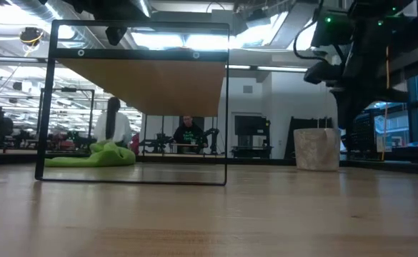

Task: Stack small to large cups/mugs on shelf
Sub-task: Put the gray mug on the shelf

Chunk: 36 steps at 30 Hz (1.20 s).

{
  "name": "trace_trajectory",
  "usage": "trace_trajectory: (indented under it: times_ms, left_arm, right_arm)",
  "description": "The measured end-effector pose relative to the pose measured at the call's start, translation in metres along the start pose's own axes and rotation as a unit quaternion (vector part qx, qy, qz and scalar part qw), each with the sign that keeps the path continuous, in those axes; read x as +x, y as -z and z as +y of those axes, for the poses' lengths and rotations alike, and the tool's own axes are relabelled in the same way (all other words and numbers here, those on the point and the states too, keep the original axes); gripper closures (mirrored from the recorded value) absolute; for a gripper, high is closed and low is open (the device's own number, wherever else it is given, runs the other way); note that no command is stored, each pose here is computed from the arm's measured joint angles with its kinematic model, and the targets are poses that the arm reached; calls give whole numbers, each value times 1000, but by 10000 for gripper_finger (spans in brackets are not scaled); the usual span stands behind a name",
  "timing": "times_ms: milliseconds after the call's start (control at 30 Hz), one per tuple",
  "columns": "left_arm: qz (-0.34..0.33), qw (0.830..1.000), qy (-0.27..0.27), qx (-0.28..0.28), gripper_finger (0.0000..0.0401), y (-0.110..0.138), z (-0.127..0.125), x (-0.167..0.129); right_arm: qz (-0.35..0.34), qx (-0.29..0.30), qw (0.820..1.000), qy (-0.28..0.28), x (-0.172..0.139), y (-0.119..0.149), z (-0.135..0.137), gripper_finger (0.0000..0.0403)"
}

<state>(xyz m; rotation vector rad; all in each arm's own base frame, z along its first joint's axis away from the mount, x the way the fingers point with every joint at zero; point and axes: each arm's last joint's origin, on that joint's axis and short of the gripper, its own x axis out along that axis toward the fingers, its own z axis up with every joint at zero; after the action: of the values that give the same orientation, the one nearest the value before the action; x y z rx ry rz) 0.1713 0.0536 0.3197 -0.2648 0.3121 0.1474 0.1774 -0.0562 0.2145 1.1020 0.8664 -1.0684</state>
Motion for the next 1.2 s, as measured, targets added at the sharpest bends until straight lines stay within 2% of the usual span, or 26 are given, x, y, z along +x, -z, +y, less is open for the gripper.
trace_trajectory:
  times_ms: [267, 533, 667, 800, 933, 1067, 1200]
  left_arm:
    - [0, 1000, 0, -1, 387, 0, 0, 0]
    - [0, 1000, 0, -3, 387, 0, 0, 0]
    - [0, 1000, 0, -4, 387, 0, 0, 0]
    - [3, 1000, 0, -10, 387, 1, 0, 0]
    - [15, 1000, -3, -17, 387, 3, 0, 0]
    - [19, 1000, -3, -17, 387, 4, 1, 0]
    - [18, 1000, -4, -14, 387, 4, 1, 0]
  right_arm:
    - [-25, 6, 999, -35, 16, 0, 5, 401]
    - [-60, 7, 991, -119, 32, -9, 33, 401]
    - [-55, 5, 990, -127, 41, -10, 42, 401]
    - [-55, -28, 987, -147, 33, -15, 54, 399]
    - [-63, -60, 981, -172, 7, -24, 68, 399]
    - [-100, -106, 979, -145, -28, -36, 78, 400]
    - [-152, -118, 980, -52, -54, -53, 73, 400]
